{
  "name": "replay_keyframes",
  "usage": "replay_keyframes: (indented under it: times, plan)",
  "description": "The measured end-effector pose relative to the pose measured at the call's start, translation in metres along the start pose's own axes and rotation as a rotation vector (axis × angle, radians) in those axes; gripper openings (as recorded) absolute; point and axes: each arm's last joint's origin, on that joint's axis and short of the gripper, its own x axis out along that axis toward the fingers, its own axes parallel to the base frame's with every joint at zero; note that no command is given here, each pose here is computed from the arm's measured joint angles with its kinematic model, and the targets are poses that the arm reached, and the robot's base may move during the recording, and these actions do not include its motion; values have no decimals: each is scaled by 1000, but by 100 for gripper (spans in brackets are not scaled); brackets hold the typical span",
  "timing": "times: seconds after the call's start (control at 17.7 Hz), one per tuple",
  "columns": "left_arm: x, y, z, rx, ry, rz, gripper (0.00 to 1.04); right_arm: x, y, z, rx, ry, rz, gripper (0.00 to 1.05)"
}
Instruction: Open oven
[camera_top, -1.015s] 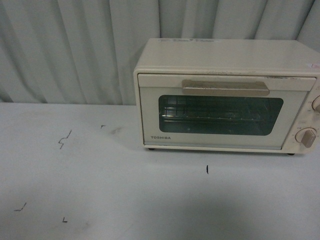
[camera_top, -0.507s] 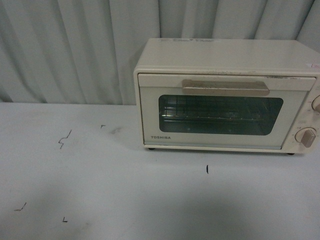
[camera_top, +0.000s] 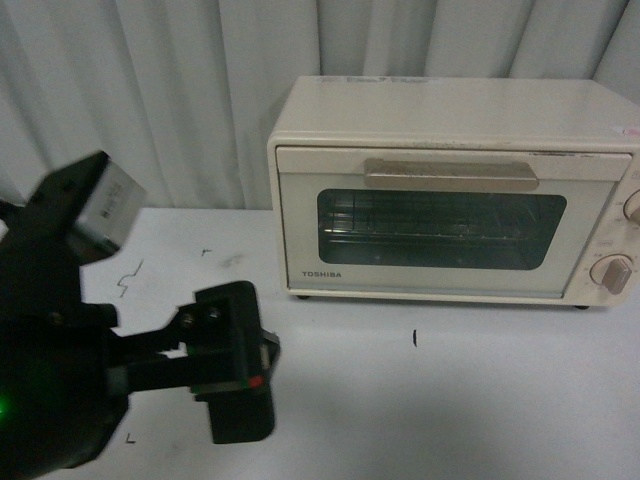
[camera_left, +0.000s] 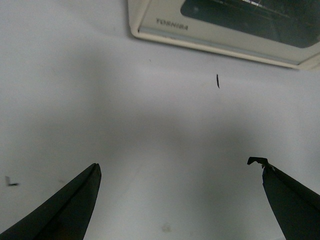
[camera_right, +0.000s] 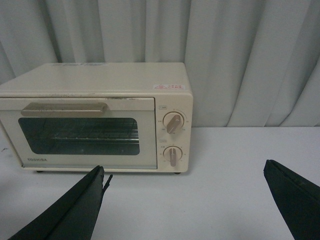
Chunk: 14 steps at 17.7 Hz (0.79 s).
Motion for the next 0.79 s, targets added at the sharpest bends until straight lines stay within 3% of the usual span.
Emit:
replay_keyframes:
  times: [0.39,0.79]
  plan:
    - [48,-26,-35,-298,159,-120,98,0,0,0,0,0,0,98]
    - [85,-44,-47,-373,211,-126,98,0,0,0,0,0,0,98]
